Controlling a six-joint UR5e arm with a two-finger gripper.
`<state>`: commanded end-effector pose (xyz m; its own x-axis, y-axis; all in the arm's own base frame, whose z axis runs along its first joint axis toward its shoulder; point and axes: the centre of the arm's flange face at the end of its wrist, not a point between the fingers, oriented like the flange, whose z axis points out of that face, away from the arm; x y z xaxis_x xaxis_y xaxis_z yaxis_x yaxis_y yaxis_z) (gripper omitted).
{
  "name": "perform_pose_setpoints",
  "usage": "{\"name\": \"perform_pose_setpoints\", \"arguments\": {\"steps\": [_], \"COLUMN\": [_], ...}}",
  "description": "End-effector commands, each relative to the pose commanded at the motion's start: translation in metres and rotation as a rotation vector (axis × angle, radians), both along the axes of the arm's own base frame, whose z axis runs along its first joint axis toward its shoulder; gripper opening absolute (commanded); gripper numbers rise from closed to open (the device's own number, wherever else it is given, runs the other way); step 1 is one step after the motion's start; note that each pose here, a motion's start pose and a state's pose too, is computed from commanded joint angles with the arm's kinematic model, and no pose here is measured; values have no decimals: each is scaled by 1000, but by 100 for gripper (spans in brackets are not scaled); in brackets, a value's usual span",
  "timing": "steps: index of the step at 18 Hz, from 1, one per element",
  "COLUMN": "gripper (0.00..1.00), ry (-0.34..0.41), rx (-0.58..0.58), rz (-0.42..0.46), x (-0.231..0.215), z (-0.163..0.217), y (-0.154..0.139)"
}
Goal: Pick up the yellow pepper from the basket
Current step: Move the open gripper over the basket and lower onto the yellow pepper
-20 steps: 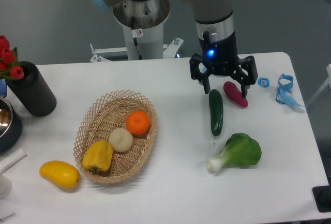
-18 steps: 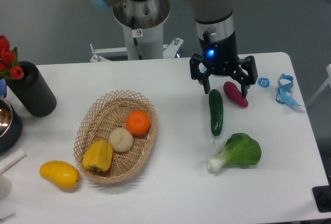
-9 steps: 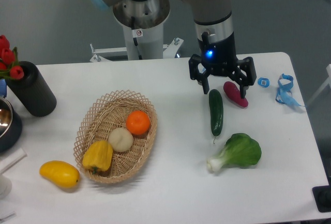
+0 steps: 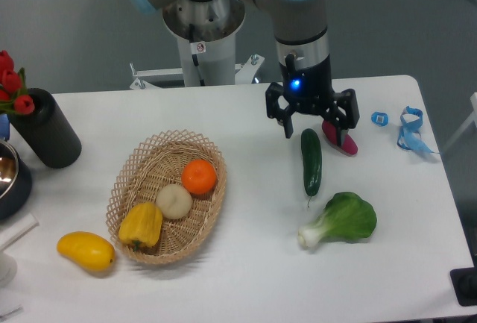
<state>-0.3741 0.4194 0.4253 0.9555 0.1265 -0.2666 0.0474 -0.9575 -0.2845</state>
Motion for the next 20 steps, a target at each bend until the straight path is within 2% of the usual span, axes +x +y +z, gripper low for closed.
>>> {"name": "perform_pose_setpoints", "arguments": {"steps": [4,7,9,13,18,20], "gripper": [100,100,100,100,100,100], "ry": [-101,-220,-280,-334,-364,-379], "rx": [85,183,209,170,131,118], "rz": [42,65,88,62,-34,-62], "x": [26,42,46,74,110,127], "z": [-10,-14,-23,-51,-93,-101], "y": [22,38,46,77,124,133]}}
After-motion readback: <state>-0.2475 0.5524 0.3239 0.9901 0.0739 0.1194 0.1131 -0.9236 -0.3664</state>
